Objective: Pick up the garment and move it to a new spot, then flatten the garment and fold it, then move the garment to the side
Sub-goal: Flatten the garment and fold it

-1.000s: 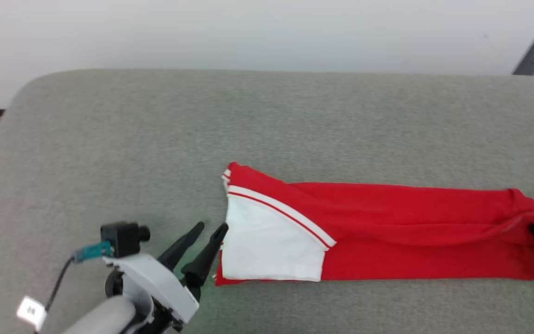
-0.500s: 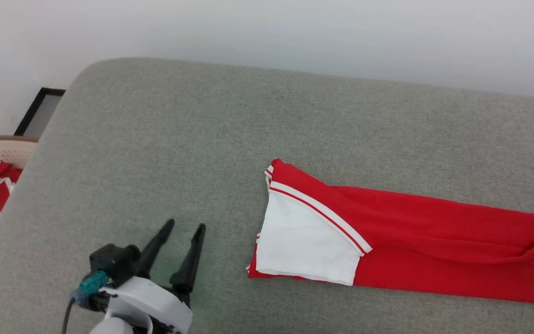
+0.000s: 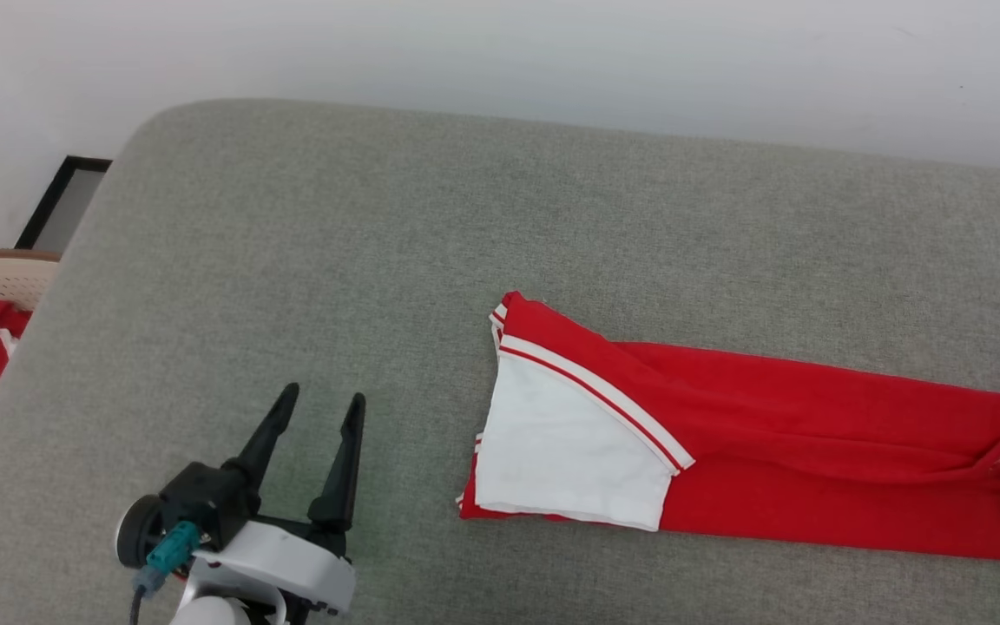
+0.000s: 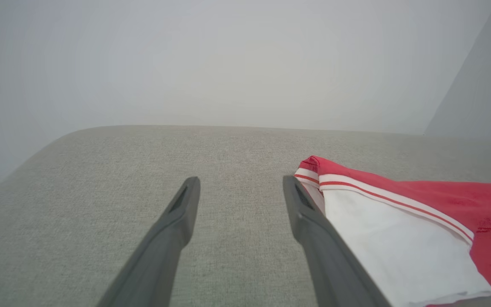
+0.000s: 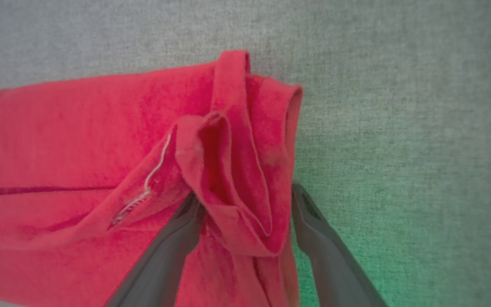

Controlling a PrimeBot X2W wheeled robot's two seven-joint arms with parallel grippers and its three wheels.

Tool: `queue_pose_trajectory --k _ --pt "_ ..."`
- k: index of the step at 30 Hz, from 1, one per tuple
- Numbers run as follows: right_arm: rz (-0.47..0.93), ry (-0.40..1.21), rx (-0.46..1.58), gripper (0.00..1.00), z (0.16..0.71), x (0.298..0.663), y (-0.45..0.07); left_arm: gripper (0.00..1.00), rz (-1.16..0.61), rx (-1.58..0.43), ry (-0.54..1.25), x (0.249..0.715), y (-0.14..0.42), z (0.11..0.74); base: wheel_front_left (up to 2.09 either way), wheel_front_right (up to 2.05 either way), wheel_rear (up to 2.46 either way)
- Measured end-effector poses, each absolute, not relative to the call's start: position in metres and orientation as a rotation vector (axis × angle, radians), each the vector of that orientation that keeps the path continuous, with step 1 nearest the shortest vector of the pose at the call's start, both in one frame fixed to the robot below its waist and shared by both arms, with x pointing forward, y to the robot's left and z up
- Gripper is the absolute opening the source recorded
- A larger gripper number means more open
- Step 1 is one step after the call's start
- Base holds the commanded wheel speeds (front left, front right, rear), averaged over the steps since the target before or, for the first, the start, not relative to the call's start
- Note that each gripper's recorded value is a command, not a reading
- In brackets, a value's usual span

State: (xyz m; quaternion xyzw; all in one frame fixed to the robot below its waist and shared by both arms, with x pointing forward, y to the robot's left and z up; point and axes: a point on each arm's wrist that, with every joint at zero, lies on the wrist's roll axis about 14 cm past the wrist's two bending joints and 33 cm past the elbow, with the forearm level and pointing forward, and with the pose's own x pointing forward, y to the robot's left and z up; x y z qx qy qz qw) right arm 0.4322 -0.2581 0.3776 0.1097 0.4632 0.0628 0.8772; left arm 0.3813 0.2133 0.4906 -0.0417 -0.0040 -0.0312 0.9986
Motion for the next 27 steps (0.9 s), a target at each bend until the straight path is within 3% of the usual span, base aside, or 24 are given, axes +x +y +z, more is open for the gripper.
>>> queue_pose_trajectory --k 3,14,27 --pt "0.135 0.973 0.231 0.00 0.375 0.434 -0.255 1.00 -0.048 -0.084 0.000 0.382 0.216 0.486 0.00 0.00 0.00" --pt "0.071 0.863 0.303 0.00 0.390 0.444 -0.275 1.00 -0.037 -0.071 0.015 0.385 0.215 0.479 0.00 0.00 0.00" --pt "-0.388 0.635 0.183 0.00 0.464 0.402 -0.467 1.00 -0.122 -0.062 -0.007 0.397 0.189 0.483 0.00 0.00 0.00"
